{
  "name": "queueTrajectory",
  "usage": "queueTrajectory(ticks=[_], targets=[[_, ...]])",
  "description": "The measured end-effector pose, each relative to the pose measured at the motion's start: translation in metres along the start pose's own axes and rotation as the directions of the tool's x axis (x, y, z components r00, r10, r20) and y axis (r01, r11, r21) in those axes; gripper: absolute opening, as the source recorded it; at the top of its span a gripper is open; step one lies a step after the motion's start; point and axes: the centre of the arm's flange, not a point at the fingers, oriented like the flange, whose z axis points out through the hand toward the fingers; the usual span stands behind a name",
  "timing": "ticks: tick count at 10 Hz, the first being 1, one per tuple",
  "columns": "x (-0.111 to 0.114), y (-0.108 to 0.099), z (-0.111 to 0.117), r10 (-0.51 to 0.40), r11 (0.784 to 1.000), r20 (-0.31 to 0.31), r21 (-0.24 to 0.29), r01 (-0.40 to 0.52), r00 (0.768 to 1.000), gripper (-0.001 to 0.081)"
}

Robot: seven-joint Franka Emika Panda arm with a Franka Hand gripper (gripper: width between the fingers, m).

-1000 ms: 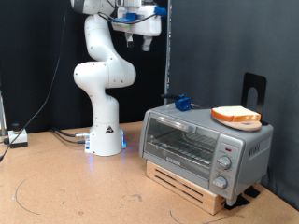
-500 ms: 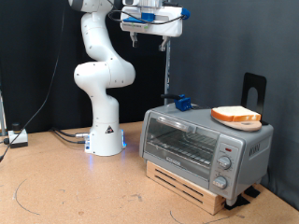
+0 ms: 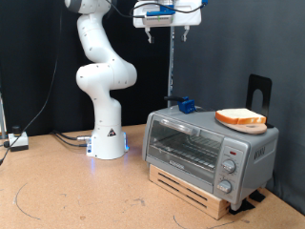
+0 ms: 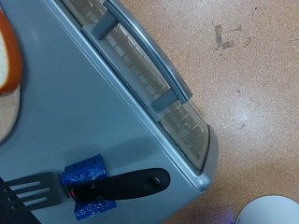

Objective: Make a piece of toast with the oven

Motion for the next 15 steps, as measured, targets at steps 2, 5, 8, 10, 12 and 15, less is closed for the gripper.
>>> queueTrajectory(ticks=[2, 5, 8, 10, 12, 15], targets=[[-0.004, 0.0, -0.001, -0.055, 0.998, 0.051, 0.013, 0.055, 0.997, 0.0807], [0.019, -0.005, 0.015, -0.411, 0.911, 0.104, 0.086, 0.403, 0.906, 0.0807], [0.022, -0.013, 0.024, -0.474, 0.879, 0.115, 0.119, 0.462, 0.873, 0.0807], [0.031, -0.018, 0.041, -0.467, 0.877, 0.089, 0.169, 0.449, 0.88, 0.0807], [0.043, -0.02, 0.073, -0.435, 0.898, 0.107, 0.127, 0.422, 0.894, 0.0807], [0.057, -0.019, 0.113, -0.419, 0.908, 0.141, 0.076, 0.412, 0.897, 0.0807]])
